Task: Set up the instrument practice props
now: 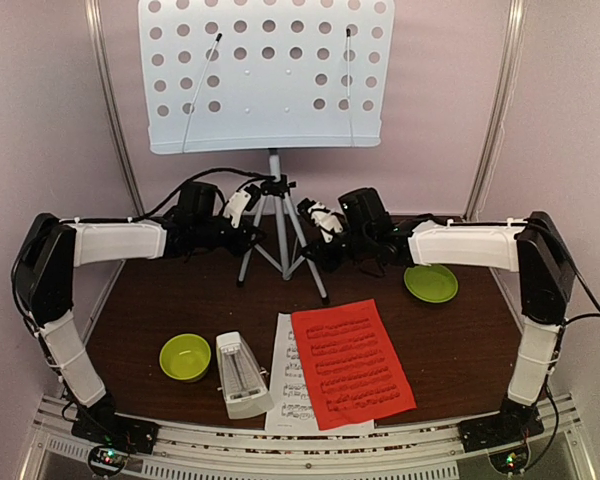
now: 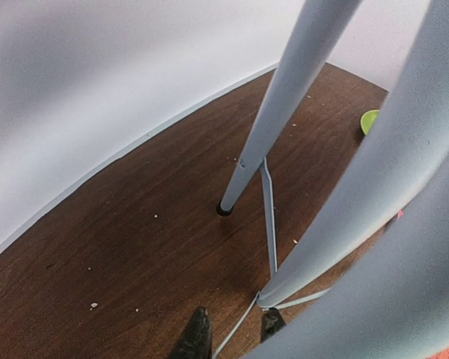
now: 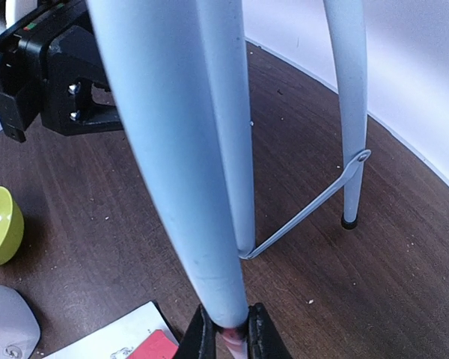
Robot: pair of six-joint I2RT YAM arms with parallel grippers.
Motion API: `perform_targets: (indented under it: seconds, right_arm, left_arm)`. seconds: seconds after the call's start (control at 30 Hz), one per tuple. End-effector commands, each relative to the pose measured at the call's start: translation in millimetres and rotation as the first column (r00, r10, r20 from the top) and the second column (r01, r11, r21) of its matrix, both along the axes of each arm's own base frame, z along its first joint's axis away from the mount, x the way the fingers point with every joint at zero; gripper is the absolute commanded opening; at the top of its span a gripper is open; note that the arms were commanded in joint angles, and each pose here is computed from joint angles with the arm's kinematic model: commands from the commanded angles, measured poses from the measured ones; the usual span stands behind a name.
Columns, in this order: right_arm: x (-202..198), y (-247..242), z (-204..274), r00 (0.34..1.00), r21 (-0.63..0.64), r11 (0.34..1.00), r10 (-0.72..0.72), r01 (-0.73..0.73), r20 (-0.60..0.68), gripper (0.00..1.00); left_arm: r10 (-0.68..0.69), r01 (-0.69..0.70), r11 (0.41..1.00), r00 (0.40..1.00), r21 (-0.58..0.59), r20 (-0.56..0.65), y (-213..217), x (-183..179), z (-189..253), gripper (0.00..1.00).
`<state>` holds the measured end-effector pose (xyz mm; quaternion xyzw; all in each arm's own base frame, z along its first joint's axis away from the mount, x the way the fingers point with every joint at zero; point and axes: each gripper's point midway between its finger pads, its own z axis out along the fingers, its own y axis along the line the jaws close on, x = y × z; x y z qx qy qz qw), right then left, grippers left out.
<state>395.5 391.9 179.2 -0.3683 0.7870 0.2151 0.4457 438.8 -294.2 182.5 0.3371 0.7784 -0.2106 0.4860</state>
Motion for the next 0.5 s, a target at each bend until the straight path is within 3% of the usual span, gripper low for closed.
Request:
perform_targets:
  seconds: [0.0, 0.3, 0.47]
  right_arm:
    - [31.0, -80.1, 10.9, 0.981, -0.097, 0.976, -0.195, 0.195, 0.014, 0.0]
    - [35.9, -100.1, 5.0, 0.981, -0.123, 0.976, -0.187, 0.18, -0.044, 0.0]
    - [33.3, -88.6, -8.3, 0.986, -0.096, 0.986, -0.145, 0.137, -0.083, 0.0]
  left_arm:
    - [0.254, -0.253, 0.965, 0.967, 0.061, -0.007, 66.4, 33.9, 6.8, 0.03]
    - [0.238, -0.234, 0.967, 0.971, 0.1, -0.022, 64.0, 36.9, 10.0, 0.0]
    - [0.155, -0.152, 0.986, 0.987, 0.075, -0.037, 38.1, 29.2, 7.2, 0.01]
